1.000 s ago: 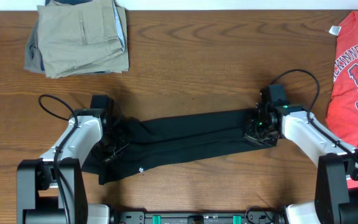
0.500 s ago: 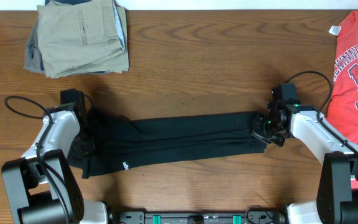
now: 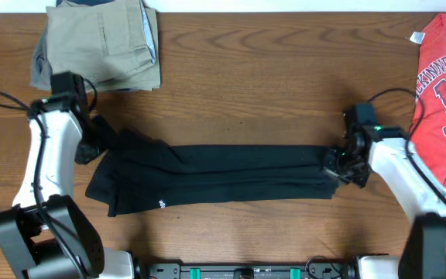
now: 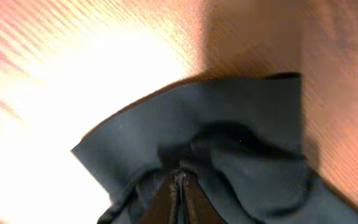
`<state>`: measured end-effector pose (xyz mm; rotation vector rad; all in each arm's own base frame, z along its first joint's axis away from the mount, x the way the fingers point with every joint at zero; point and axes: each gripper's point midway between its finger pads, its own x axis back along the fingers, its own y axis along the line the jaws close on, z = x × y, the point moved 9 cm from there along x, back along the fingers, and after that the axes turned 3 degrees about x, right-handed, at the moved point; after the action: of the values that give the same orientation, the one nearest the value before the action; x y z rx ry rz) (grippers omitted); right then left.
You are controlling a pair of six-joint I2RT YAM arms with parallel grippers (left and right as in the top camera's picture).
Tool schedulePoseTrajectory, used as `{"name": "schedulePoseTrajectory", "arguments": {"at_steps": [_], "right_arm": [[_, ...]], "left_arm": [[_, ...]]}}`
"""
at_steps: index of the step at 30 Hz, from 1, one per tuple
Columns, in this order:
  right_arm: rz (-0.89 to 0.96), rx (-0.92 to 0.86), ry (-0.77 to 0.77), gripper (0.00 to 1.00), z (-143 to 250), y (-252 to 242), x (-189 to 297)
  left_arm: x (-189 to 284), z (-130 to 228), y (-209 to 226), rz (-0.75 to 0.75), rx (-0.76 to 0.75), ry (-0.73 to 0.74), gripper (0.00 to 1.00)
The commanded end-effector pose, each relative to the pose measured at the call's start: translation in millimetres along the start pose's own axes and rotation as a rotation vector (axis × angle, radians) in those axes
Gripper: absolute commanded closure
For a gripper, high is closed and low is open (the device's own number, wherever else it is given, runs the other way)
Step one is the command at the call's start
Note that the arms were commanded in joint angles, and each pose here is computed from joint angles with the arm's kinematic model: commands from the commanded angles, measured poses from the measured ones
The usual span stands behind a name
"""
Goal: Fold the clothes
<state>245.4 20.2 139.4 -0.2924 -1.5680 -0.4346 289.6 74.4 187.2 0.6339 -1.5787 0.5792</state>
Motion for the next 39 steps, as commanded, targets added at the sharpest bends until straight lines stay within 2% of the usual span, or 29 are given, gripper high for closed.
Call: {"name": "schedulePoseTrajectory", "arguments": {"at_steps": [1, 4, 5, 6, 7, 8, 11, 13, 18, 25, 27, 32, 39], "right_arm": [[-0.009, 0.023, -0.156, 0.77, -14.8, 1.4, 42.5], [-0.071, 0.086, -0.165, 0.36, -12.3, 7.6, 55.1], [-0.106, 0.113, -0.154, 0.26, -10.7, 11.2, 55.7], [-0.145, 0.146, -0.136, 0.19, -8.5, 15.5, 55.4], [-0.185, 0.186, -0.114, 0.18, -5.9, 20.4, 53.9], [-0.221, 0.231, -0.095, 0.21, -2.6, 25.3, 52.9], [-0.260, 0.315, -0.043, 0.50, 7.4, 37.2, 46.2], [-0.254, 0.342, -0.022, 0.57, 12.0, 43.2, 40.4], [-0.230, 0.387, 0.053, 0.58, 19.6, 57.7, 16.5], [-0.172, 0.372, 0.166, 0.71, 19.4, 63.3, -17.8], [-0.159, 0.366, 0.188, 0.72, 18.3, 63.3, -26.1], [-0.121, 0.360, 0.215, 0.70, 14.9, 62.6, -43.4], [-0.023, 0.342, 0.253, 0.72, 11.2, 56.6, -71.0]], "left_arm": [[14.5, 6.2, -10.9, 0.068, -0.037, 0.048, 0.94], [13.6, 28.3, -27.5, 0.163, -0.145, 0.162, 0.94], [11.7, 35.5, -32.4, 0.182, -0.187, 0.189, 0.94], [8.8, 46.4, -37.7, 0.186, -0.234, 0.223, 0.94], [5.6, 56.7, -41.8, 0.173, -0.268, 0.252, 0.94], [2.4, 65.9, -45.2, 0.160, -0.296, 0.273, 0.94], [-13.4, 97.4, -55.8, 0.123, -0.384, 0.326, 0.94], [-24.6, 113.4, -60.1, 0.105, -0.403, 0.341, 0.94], [-53.8, 142.5, -61.1, 0.081, -0.399, 0.357, 0.94], [-74.0, 151.4, -50.4, 0.071, -0.393, 0.365, 0.94], [-76.9, 153.0, -47.2, 0.058, -0.393, 0.366, 0.94], [-84.7, 141.8, -30.3, -0.097, -0.318, 0.257, 0.93], [-87.2, 121.4, -12.1, -0.106, -0.209, 0.257, 0.94]]}}
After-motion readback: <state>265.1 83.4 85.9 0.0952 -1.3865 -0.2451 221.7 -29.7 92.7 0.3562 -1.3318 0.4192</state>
